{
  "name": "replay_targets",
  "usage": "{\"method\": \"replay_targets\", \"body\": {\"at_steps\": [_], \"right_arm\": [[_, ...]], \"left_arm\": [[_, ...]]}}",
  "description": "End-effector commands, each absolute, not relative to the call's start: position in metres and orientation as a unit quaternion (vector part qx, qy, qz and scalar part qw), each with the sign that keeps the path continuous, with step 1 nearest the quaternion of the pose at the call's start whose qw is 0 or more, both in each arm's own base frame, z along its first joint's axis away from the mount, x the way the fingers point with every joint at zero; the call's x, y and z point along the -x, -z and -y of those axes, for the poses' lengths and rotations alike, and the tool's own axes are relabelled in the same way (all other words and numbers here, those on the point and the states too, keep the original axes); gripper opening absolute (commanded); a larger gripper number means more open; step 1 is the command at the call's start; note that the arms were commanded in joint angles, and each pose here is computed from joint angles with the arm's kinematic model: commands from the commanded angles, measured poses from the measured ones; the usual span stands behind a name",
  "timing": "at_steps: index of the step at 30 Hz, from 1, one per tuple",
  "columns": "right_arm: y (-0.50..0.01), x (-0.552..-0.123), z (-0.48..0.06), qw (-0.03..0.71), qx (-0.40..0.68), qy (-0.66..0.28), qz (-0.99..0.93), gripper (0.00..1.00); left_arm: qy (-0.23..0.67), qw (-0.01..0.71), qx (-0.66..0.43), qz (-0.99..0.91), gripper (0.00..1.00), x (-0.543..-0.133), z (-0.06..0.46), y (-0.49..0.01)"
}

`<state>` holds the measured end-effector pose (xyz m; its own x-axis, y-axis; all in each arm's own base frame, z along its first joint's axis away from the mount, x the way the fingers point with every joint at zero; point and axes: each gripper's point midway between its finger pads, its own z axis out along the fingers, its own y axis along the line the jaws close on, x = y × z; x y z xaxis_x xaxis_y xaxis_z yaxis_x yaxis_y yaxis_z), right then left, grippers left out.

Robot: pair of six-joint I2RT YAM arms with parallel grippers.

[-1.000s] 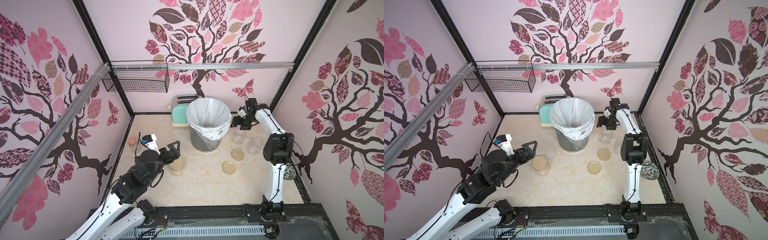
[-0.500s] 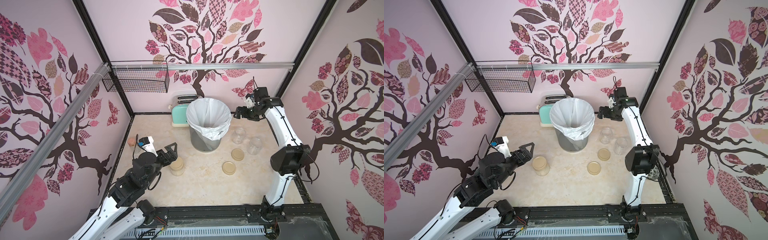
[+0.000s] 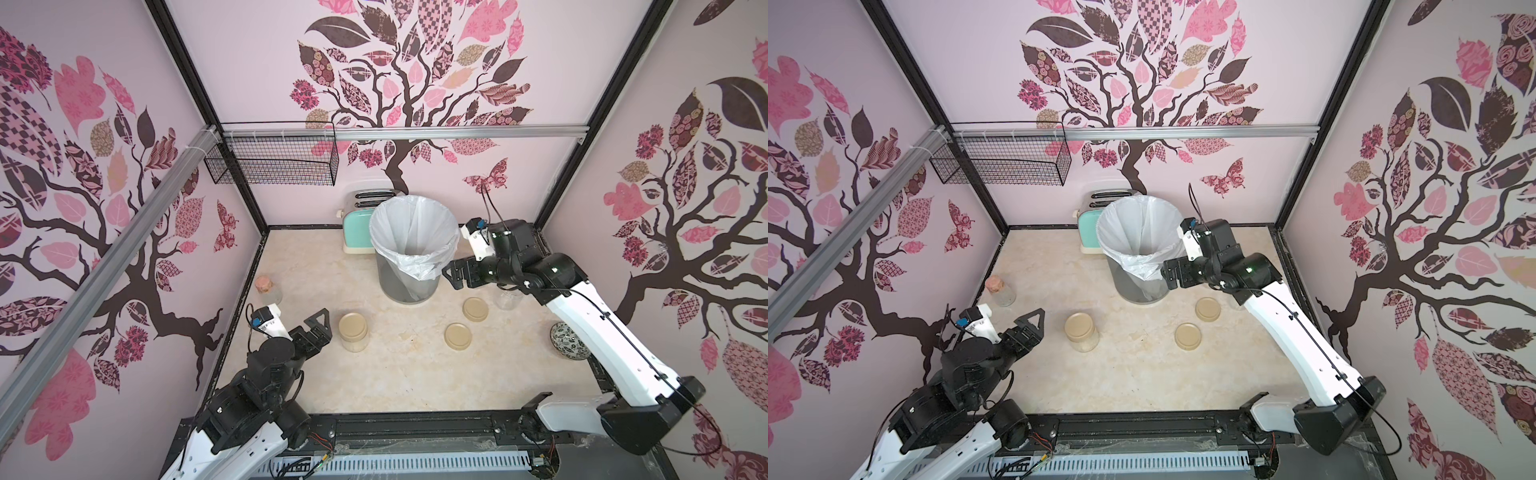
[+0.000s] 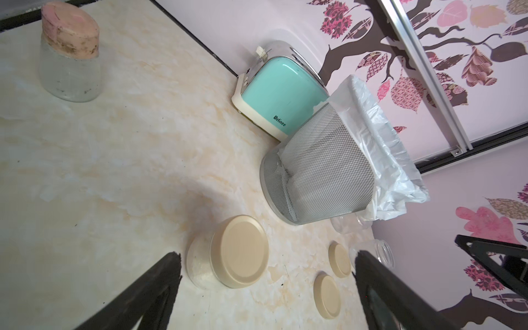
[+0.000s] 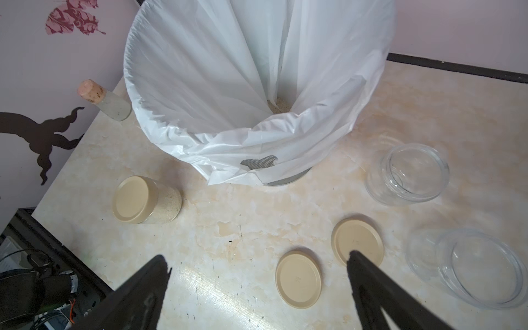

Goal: Empty moldy rice from jars
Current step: Pick up the jar from the center of the board.

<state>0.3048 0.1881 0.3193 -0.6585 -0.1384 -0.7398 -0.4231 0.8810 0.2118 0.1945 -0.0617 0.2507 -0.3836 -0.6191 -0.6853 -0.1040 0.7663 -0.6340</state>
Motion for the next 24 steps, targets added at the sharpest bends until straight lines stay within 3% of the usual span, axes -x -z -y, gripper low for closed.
{"method": "replay_targets", "body": {"at_steps": [1, 13, 24], "right_arm": [[-0.329, -0.285, -0.203, 0.396, 0.18, -0.213, -0.875, 1.0], [-0.316, -0.23, -0.268, 0.391, 0.284, -0.269, -0.833, 0.99], [-0.239, -0.208, -0.37, 0.351, 0.395, -0.258, -0.809, 0.99]], "left_arm": [[0.225, 0.484, 0.238, -0.812, 0.98, -0.189, 0.054, -0.222], [0.248, 0.487, 0.262, -0.795, 0.98, -0.175, 0.041, -0.202], [0.226, 0.484, 0.198, -0.822, 0.98, -0.175, 0.05, -0.193]]}}
